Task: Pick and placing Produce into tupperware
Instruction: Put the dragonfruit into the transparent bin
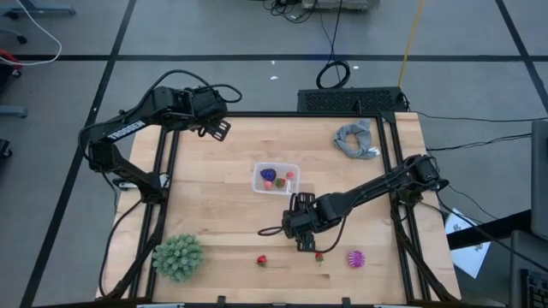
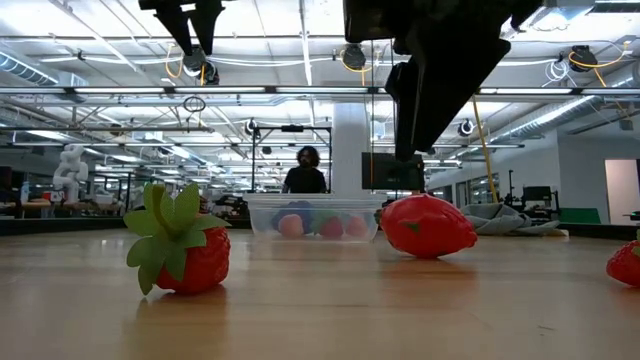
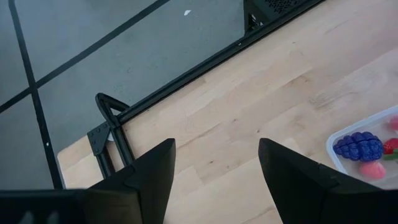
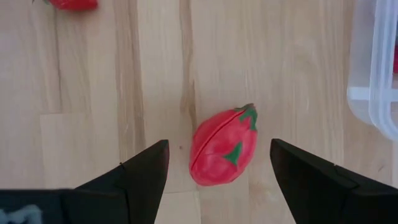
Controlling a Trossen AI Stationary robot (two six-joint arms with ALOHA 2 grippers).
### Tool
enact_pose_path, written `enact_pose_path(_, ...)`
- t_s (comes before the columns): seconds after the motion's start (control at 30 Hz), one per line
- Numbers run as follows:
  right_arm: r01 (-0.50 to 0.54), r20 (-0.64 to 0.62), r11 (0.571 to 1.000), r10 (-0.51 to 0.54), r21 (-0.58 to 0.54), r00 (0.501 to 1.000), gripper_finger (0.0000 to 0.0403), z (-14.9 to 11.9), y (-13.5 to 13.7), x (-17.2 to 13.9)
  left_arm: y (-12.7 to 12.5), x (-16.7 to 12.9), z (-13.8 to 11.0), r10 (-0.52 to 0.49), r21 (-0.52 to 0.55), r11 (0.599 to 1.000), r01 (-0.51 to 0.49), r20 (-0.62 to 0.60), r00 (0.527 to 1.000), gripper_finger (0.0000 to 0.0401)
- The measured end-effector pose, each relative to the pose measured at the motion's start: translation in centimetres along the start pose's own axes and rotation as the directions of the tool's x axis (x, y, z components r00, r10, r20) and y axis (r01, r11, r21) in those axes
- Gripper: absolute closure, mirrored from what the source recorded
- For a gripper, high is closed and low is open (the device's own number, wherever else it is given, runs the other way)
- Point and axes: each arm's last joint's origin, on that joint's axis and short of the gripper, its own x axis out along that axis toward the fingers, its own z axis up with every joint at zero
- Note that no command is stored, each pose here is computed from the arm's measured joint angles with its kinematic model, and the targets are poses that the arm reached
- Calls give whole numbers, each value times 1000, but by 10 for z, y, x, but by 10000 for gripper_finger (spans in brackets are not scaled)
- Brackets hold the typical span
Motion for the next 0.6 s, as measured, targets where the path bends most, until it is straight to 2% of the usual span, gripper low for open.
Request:
enact_pose_path(0.4, 15, -14, 988, -13, 151, 1000, 133, 1, -12, 4, -4, -2, -2, -9, 10, 1000, 9, 5, 1000, 164)
enact_pose_path(0.6, -4, -35, 984, 11, 180, 999, 133, -6, -15, 15, -3, -2, -2, 6, 10, 1000, -6, 17, 1000, 164)
